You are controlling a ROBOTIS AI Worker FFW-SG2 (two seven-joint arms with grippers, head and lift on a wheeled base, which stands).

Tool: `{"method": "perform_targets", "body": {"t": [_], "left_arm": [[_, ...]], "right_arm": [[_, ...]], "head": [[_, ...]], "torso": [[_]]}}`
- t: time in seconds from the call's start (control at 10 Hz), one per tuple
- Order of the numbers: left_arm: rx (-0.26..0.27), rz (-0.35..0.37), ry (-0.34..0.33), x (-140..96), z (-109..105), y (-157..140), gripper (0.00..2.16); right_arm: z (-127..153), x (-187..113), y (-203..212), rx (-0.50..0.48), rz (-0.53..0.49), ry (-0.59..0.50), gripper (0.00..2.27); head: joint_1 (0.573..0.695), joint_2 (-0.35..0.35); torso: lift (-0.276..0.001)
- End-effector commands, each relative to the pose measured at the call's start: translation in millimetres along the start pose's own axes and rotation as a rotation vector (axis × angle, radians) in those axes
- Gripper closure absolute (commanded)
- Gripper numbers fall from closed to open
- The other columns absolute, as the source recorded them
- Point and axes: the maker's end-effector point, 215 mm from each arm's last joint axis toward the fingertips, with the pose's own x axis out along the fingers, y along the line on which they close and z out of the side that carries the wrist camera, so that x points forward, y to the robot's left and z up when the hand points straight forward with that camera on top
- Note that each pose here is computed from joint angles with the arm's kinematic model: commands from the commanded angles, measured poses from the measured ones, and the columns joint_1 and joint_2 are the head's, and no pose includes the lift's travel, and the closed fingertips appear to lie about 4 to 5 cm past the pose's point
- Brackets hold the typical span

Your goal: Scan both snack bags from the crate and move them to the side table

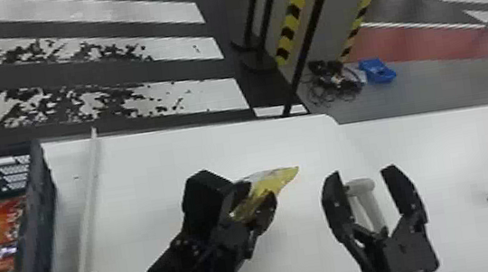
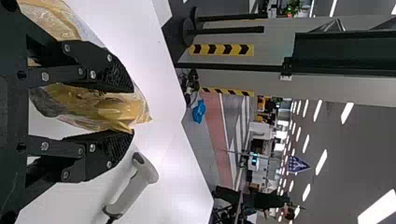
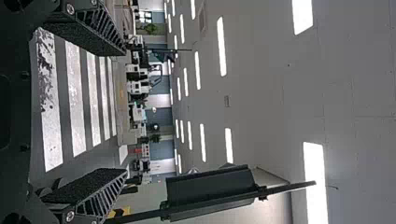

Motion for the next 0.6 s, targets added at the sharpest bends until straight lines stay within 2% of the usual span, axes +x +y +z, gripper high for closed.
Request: {"method": "perform_targets", "body": {"t": [0.0,0.2,0.4,0.5], "left_arm": [[0.008,0.041,0.044,-22,-12,19,0.03],[-0.041,0.107,0.02,-72,-11,50,0.03],[-0.055,0.194,0.015,-116,-19,80,0.03],[-0.066,0.238,0.009,-136,-24,100,0.03]], "right_arm": [[-1,-1,2,0.0,0.002,0.003,0.1],[-9,-2,12,0.007,0.013,0.018,0.1],[-13,-1,32,0.008,0.045,0.021,0.1],[-23,-1,44,0.001,0.092,0.053,0.1]], "head": [[0.695,-0.35],[0.695,-0.35],[0.695,-0.35],[0.695,-0.35]], "torso": [[-0.095],[-0.095],[-0.095],[-0.095]]}}
